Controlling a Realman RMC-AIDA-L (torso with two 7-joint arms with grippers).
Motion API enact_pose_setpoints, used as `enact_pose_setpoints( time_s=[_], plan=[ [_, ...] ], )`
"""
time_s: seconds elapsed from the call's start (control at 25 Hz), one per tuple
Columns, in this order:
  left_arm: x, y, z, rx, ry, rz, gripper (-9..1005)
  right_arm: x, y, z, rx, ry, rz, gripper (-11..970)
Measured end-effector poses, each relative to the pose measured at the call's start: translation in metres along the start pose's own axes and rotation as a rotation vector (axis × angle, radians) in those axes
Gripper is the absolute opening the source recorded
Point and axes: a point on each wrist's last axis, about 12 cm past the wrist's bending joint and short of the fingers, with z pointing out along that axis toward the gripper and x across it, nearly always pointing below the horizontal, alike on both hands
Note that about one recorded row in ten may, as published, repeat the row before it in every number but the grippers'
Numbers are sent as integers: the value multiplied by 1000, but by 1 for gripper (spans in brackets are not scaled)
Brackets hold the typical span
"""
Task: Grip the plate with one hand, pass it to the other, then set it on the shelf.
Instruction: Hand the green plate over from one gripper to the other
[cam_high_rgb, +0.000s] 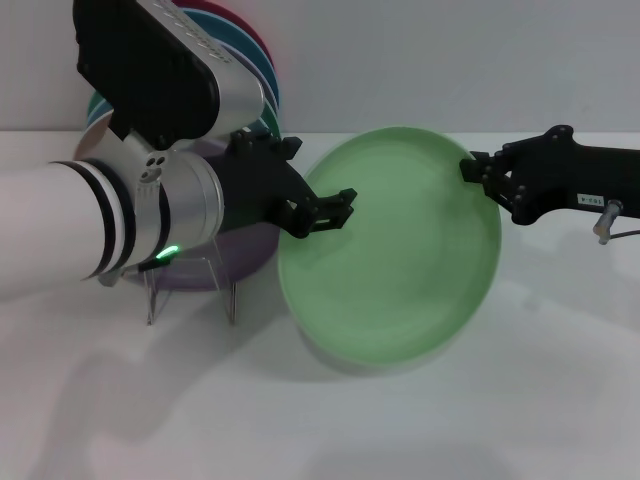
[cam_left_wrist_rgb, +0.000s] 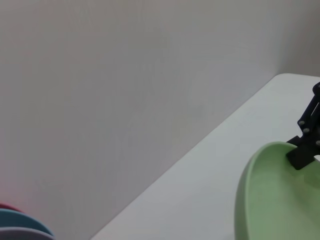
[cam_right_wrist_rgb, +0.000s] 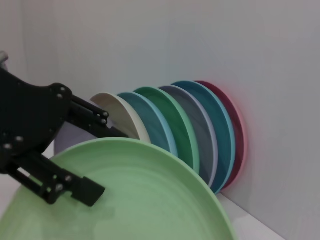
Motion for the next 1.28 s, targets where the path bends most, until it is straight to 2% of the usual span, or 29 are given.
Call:
enact_pose_setpoints(
  time_s=[0.24, 0.44, 0.88, 1.0, 1.28],
  plan=[
    [0, 2, -1, -9, -5, 45, 742, -1, 0, 1, -3, -1, -4, 99],
    [0, 3, 0, -8, -1, 67, 506, -3, 0, 3, -6, -4, -8, 103],
    [1, 4, 3, -22, -24, 103, 300, -4, 1, 4, -10, -12, -15, 113],
    [-1, 4, 3, -38, -52, 116, 105, -2, 1, 4, -11, -26, -5, 115],
    [-5, 2, 2, -41, -79, 150, 86, -1, 4, 5, -34, -101, 71, 122]
  ],
)
